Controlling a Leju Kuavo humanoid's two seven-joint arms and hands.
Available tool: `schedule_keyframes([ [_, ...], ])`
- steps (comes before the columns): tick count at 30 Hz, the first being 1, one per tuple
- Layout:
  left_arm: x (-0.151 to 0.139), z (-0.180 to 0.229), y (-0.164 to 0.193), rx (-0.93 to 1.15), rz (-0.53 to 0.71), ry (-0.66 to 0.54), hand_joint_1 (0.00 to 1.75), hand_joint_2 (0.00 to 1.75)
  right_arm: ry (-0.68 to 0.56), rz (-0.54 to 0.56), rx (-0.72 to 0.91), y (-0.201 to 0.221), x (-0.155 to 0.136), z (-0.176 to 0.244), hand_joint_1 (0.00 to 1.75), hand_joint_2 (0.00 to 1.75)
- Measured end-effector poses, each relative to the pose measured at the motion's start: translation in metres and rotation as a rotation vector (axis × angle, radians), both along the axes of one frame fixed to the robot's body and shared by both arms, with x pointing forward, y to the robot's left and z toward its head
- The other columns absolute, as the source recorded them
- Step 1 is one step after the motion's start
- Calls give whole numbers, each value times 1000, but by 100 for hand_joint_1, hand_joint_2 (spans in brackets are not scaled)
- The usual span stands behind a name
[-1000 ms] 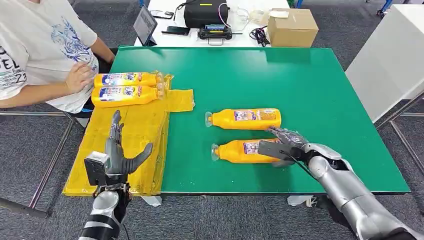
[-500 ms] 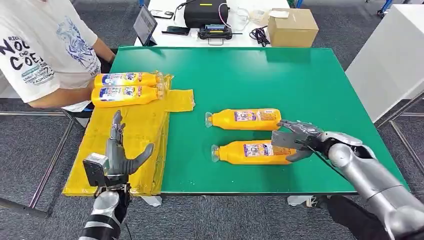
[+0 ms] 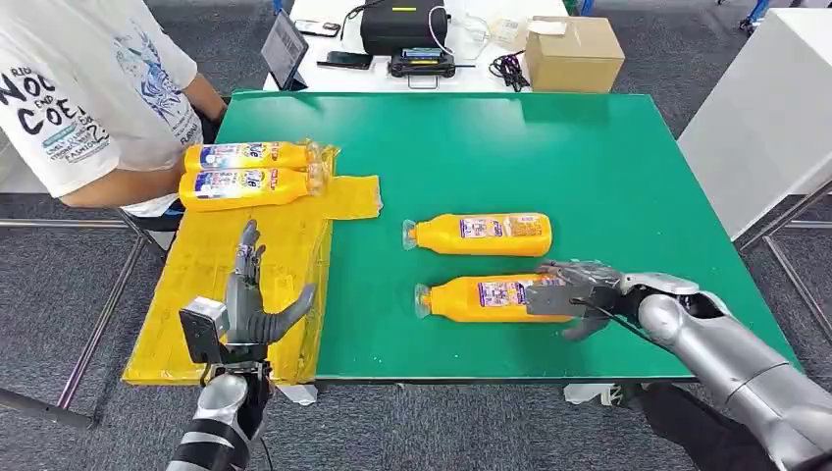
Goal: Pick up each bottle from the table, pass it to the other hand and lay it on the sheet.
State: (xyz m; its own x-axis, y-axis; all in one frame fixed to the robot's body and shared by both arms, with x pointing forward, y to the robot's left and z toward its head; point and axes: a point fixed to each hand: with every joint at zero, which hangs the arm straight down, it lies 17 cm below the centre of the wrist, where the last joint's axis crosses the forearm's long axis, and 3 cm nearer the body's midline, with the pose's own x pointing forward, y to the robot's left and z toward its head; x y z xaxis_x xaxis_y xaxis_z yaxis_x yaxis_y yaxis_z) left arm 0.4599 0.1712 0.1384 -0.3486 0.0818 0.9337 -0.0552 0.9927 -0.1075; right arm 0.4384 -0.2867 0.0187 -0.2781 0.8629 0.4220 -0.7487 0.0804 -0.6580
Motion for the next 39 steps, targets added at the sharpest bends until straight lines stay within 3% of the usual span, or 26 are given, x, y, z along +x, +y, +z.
schedule_keyframes([
  [25, 1, -8, -10, 7, -25, 27, 0, 175, -11, 43, -11, 33, -5, -34, 0, 175],
  [26, 1, -9, -10, 7, -27, 31, 0, 175, -14, 45, -16, 34, -5, -35, 9, 175],
  [28, 1, -12, -11, 6, -32, 40, 0, 175, -31, 45, -27, 35, -4, -38, 136, 175],
  [29, 0, -13, -12, 5, -34, 43, 0, 175, -42, 46, -33, 36, -3, -39, 152, 175],
  [30, 0, -14, -12, 4, -37, 46, 0, 175, -50, 48, -36, 37, -2, -40, 161, 175],
  [34, 0, -17, -14, 5, -41, 55, 0, 175, -65, 54, -38, 44, -2, -45, 159, 175],
  [37, 0, -17, -16, 2, -43, 59, 0, 175, -65, 50, -35, 47, -1, -46, 175, 175],
  [38, 0, -17, -16, 2, -43, 58, 0, 175, -68, 48, -32, 47, 0, -46, 175, 175],
  [39, 0, -17, -16, 3, -44, 59, 0, 175, -71, 45, -25, 48, 0, -46, 162, 175],
])
